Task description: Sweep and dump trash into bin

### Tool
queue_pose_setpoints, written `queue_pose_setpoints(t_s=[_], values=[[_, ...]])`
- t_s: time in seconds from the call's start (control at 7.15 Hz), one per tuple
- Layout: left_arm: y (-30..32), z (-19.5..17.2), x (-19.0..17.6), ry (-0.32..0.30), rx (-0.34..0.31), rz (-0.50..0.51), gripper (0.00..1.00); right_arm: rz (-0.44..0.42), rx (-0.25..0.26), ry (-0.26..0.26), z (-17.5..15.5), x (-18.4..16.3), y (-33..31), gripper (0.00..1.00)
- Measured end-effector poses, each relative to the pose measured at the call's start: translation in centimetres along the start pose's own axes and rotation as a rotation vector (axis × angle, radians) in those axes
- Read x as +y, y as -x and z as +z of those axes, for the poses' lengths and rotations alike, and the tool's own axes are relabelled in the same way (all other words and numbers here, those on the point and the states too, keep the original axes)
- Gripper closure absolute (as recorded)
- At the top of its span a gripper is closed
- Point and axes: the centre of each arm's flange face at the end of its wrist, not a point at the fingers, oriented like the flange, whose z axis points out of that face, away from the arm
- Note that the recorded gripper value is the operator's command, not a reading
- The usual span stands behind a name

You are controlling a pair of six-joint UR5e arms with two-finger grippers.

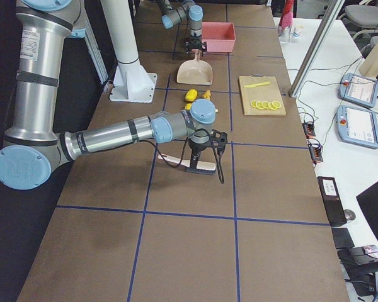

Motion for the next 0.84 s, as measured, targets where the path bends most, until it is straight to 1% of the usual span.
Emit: queue_pose_setpoints(t_s=[0.14,0.28,0.42,0.56,0.84], values=[[0.2,0.4,0.2,0.008,0.001,0.008,0.15,0.0,0.0,0.0,0.0,0.0,0.0,0.0],[0.5,0.6,0.4,0.013,0.001,0.01,0.36,0.001,0.002,0.001,0.1,0.0,-0.1,0.0],[0.7,0.7,0.6,0.016,-0.001,0.007,0.81,0.003,0.003,0.003,0.2,0.0,-0.2,0.0],[1.0,0.7,0.9,0.025,-0.001,-0.002,0.98,0.004,0.005,0.009,0.4,0.1,-0.3,0.0],[1.8,1.1,2.0,0.066,0.006,-0.03,1.0,0.002,0.033,0.031,1.7,0.8,-0.7,0.0]])
